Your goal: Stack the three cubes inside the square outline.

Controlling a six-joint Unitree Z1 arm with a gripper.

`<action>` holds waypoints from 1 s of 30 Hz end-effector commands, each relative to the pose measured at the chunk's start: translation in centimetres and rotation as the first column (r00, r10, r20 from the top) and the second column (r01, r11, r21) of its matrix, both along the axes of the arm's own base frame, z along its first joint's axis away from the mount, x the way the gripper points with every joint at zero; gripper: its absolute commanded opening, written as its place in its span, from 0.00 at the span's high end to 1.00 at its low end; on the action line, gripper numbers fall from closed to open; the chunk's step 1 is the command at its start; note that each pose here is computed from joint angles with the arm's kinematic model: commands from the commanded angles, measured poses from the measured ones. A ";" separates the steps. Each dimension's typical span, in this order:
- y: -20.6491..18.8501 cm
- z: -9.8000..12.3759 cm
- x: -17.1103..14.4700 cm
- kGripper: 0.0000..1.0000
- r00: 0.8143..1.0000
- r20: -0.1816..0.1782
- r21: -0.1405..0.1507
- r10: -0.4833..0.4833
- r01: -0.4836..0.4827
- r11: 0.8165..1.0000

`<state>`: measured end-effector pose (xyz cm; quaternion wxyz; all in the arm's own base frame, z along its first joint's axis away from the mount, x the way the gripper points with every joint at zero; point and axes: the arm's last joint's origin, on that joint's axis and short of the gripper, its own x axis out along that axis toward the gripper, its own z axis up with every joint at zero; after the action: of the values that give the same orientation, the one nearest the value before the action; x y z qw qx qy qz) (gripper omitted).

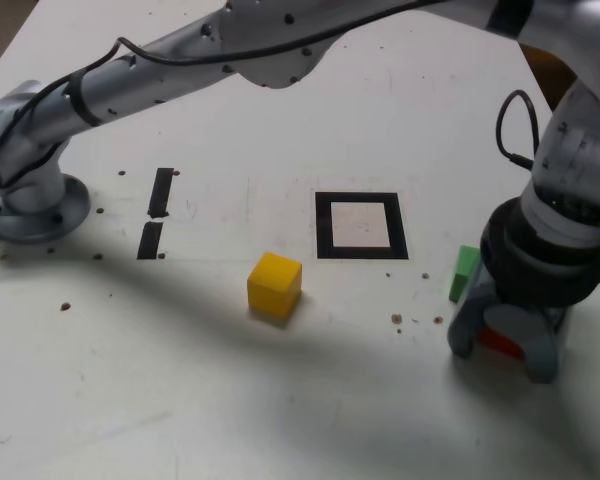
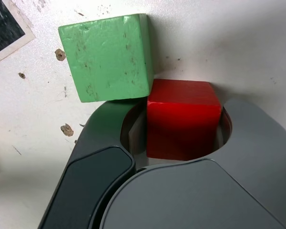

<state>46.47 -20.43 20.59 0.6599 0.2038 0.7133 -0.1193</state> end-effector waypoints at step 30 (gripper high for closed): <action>11.6 12.2 -17.5 0.68 0.944 -0.055 0.023 0.325 -0.324 0.946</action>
<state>32.61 -10.38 29.50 0.6193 0.1002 0.7787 -0.0100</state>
